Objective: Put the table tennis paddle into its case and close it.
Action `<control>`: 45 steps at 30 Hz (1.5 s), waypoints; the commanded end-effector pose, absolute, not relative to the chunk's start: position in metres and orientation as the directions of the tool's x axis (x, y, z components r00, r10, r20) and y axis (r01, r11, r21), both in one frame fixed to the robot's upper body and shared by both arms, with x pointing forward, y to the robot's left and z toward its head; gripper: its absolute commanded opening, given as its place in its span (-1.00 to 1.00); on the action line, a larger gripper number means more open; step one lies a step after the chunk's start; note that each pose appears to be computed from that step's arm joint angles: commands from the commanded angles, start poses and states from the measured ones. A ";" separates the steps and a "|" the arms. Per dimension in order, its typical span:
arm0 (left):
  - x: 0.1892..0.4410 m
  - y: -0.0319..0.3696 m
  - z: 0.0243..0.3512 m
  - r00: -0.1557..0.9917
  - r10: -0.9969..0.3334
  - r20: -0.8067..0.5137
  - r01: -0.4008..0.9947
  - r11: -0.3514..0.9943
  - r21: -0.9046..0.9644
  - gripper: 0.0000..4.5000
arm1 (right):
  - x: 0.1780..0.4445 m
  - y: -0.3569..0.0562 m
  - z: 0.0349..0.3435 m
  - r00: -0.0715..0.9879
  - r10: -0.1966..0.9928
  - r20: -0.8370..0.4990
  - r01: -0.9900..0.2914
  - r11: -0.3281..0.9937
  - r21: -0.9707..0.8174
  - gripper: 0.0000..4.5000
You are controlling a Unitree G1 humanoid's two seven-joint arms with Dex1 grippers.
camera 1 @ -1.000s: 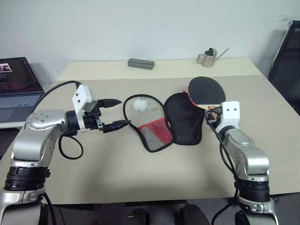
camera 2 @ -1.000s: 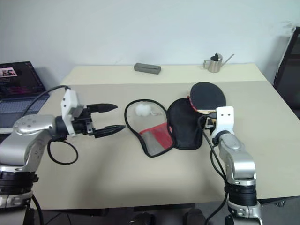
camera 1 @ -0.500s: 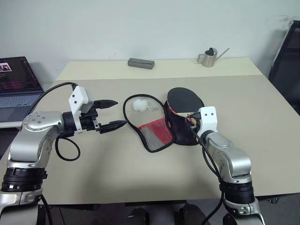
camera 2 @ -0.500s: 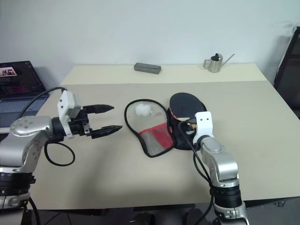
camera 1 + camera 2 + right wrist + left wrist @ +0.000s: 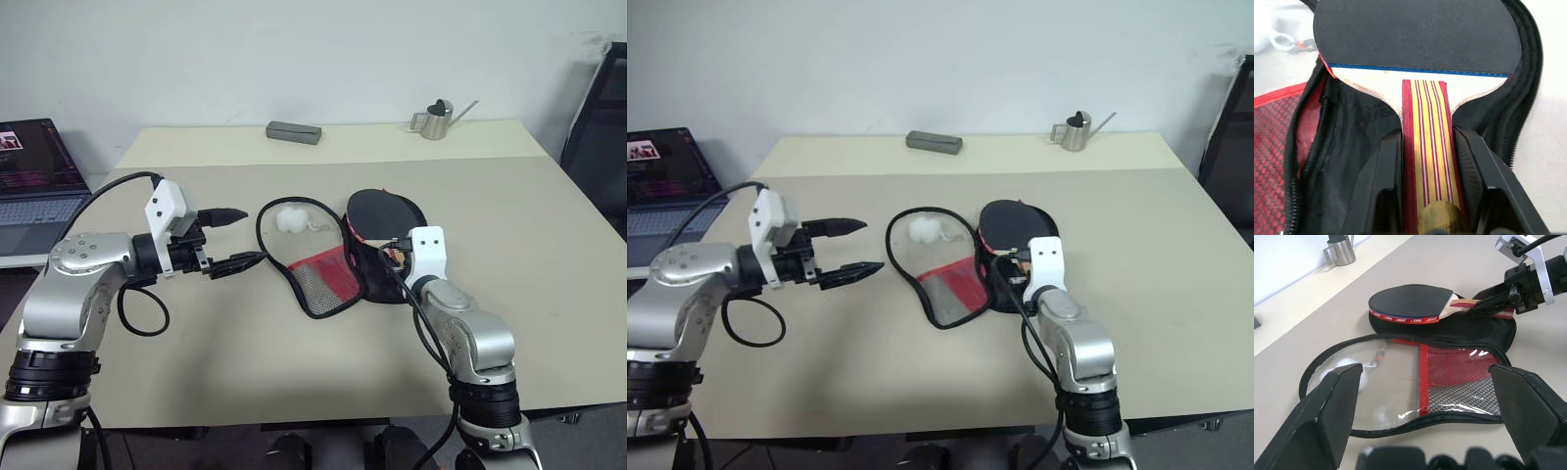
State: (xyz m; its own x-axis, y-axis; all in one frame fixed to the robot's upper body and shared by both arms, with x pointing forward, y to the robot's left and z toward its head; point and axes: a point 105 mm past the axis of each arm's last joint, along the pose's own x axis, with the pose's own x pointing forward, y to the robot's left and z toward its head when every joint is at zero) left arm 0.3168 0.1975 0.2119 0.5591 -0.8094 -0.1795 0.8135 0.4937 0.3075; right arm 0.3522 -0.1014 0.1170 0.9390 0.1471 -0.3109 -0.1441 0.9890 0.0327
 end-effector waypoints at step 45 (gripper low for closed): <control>0.307 0.183 0.219 0.469 -0.866 -0.172 0.861 0.405 0.309 1.00 | 0.302 -0.172 0.178 0.758 0.614 -0.219 -0.642 0.762 -0.087 0.98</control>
State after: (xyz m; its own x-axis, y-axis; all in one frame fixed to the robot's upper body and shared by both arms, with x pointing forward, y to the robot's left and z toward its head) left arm 0.3131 0.1860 0.2079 0.4877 -0.8518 -0.1913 0.8599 0.4307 0.2741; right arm 0.3072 -0.1738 0.1702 0.7846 0.5715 -0.2405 -0.6003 0.7972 -0.0641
